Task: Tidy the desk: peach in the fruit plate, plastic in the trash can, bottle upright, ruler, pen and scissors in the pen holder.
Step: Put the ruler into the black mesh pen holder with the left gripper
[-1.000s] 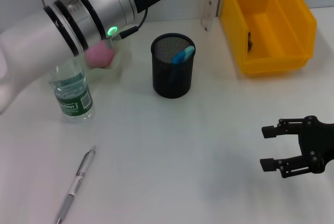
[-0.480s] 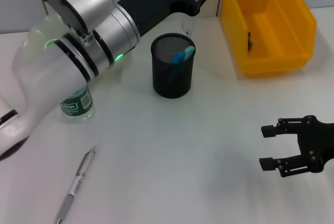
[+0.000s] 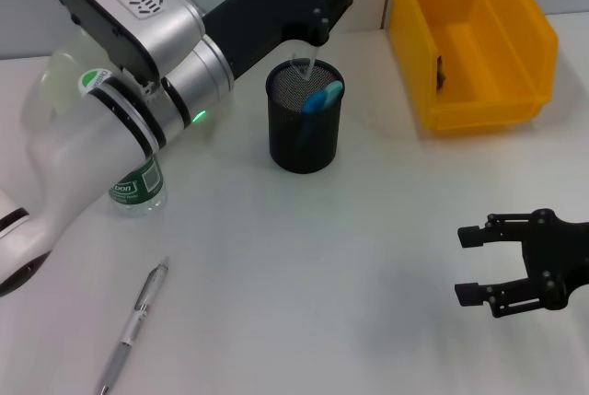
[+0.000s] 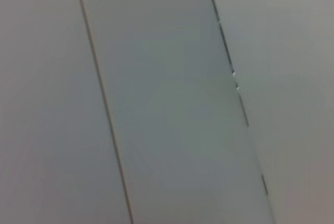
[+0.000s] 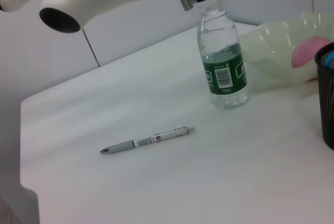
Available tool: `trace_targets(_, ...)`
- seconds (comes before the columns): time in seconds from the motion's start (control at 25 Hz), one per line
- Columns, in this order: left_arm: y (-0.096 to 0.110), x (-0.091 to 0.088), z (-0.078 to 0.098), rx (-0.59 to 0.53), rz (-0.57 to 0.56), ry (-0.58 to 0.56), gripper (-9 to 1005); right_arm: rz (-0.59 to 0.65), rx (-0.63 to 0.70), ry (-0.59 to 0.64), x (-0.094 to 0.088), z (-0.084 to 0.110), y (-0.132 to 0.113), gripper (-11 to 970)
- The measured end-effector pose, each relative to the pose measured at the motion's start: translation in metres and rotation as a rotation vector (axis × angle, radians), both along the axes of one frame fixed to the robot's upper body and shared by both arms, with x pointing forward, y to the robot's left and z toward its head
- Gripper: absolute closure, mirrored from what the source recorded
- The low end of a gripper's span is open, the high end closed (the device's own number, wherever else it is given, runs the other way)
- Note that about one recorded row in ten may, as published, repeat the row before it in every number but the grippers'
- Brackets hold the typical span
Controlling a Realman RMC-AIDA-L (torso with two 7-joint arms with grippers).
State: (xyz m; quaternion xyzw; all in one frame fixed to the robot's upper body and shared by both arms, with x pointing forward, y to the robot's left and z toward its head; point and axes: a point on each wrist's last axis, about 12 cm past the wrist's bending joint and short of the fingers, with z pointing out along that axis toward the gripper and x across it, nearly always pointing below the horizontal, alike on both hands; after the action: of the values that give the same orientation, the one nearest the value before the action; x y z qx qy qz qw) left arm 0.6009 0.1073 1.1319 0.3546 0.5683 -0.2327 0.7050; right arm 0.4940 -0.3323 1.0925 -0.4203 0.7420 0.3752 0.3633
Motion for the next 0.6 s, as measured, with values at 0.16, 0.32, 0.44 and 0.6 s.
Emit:
trace_targets(0.16, 0.004, 0.001, -0.006, -0.01, 0.023, 0.034, 598, 0.0, 0.0, 0.001, -0.001, 0.0, 0.0, 125)
trace_targets(0.32, 0.008, 0.002, -0.01, -0.036, 0.035, 0.079, 597, 0.001, 0.005, 0.007, -0.001, -0.002, 0.001, 125)
trace_targets(0.44, 0.011, 0.002, -0.013, -0.041, 0.042, 0.102, 596, 0.001, 0.01, 0.014, -0.002, -0.003, 0.001, 125)
trace_targets(0.6, 0.013, 0.002, -0.016, -0.05, 0.048, 0.124, 596, 0.003, 0.015, 0.013, -0.003, -0.005, 0.002, 125)
